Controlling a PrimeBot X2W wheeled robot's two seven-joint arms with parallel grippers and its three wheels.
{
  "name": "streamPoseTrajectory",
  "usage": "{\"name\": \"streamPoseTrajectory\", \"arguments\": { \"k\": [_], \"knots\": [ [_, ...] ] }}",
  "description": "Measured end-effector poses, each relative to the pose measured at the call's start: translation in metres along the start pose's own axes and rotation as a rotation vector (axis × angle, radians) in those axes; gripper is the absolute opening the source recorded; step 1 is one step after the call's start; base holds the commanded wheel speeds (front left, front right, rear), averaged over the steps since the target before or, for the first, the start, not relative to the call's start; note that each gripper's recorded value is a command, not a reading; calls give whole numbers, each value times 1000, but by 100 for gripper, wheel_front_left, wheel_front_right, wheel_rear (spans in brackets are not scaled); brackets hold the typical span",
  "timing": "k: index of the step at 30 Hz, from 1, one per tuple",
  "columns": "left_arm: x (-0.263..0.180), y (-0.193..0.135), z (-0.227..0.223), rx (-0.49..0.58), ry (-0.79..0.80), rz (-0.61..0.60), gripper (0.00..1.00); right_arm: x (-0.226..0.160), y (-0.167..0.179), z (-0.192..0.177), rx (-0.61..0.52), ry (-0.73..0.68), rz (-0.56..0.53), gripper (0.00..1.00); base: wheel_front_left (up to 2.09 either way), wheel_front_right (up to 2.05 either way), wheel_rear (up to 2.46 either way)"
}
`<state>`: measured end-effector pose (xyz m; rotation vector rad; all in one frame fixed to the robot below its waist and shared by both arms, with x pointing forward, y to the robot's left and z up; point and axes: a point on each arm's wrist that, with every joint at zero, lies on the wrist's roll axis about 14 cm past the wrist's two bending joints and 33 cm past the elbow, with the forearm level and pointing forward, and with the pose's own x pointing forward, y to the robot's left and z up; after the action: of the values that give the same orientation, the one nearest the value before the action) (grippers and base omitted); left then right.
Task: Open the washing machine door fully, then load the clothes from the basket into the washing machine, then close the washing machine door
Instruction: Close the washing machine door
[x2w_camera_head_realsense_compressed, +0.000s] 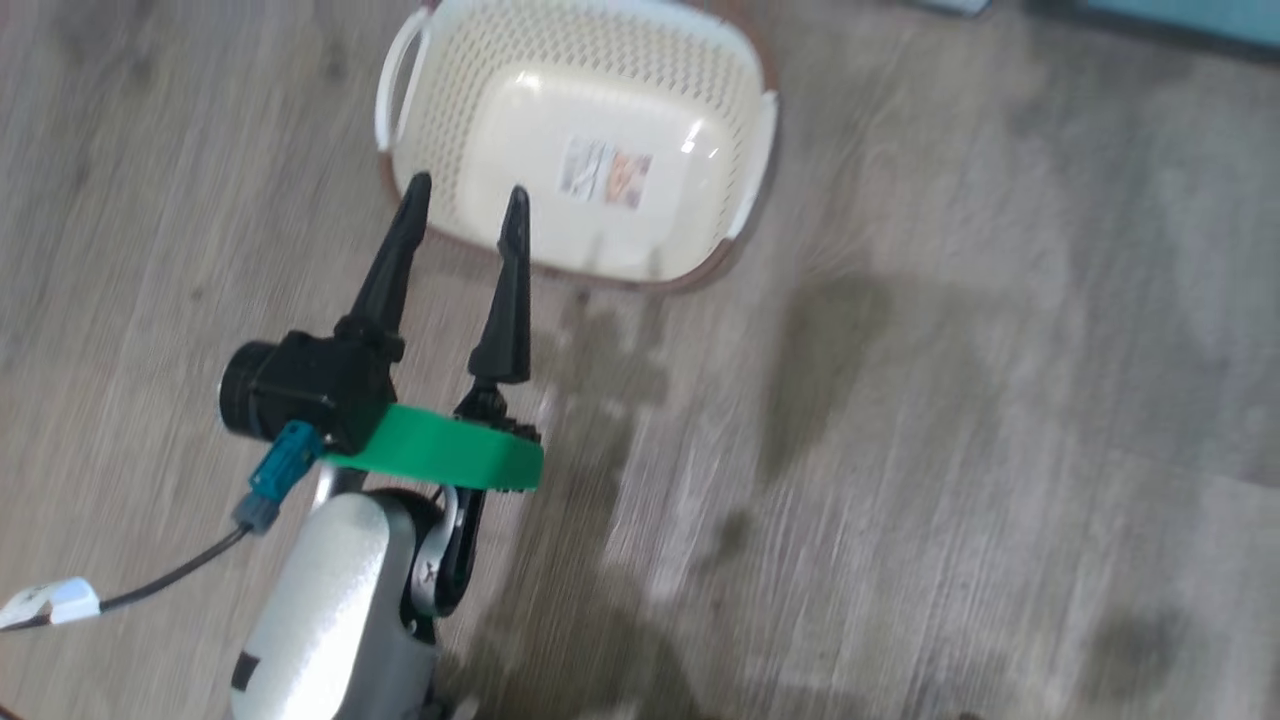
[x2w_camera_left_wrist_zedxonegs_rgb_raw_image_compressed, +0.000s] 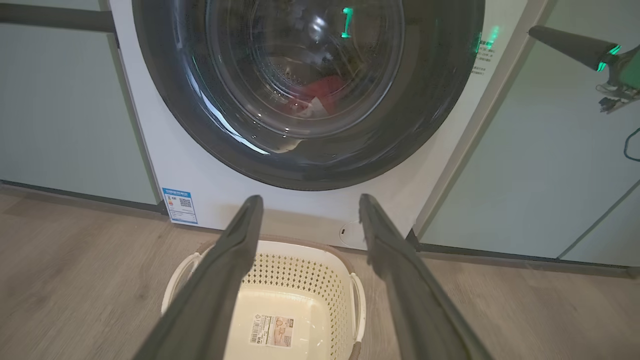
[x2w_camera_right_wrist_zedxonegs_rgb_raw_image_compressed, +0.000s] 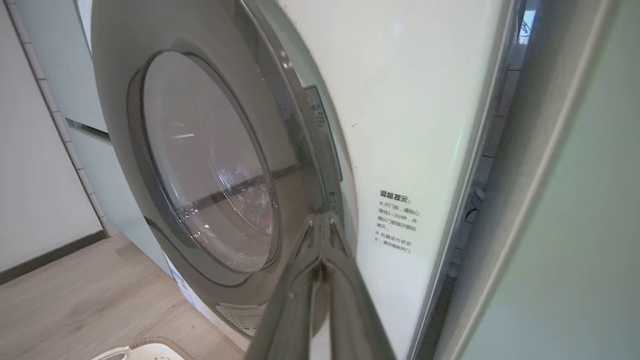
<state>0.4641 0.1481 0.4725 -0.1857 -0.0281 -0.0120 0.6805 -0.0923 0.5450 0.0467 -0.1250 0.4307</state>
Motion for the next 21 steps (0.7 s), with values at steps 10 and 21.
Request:
{"name": "streamPoseTrajectory", "arguments": {
  "k": [10, 21],
  "knots": [
    [-26, -31, 30, -32, -53, -95, 100, -87, 3, 54, 164, -104, -89, 0, 0, 0, 0],
    [-45, -55, 59, -46, -118, -170, 100, -215, -24, 73, 275, -197, -310, 0, 0, 0, 0]
  ]
}}
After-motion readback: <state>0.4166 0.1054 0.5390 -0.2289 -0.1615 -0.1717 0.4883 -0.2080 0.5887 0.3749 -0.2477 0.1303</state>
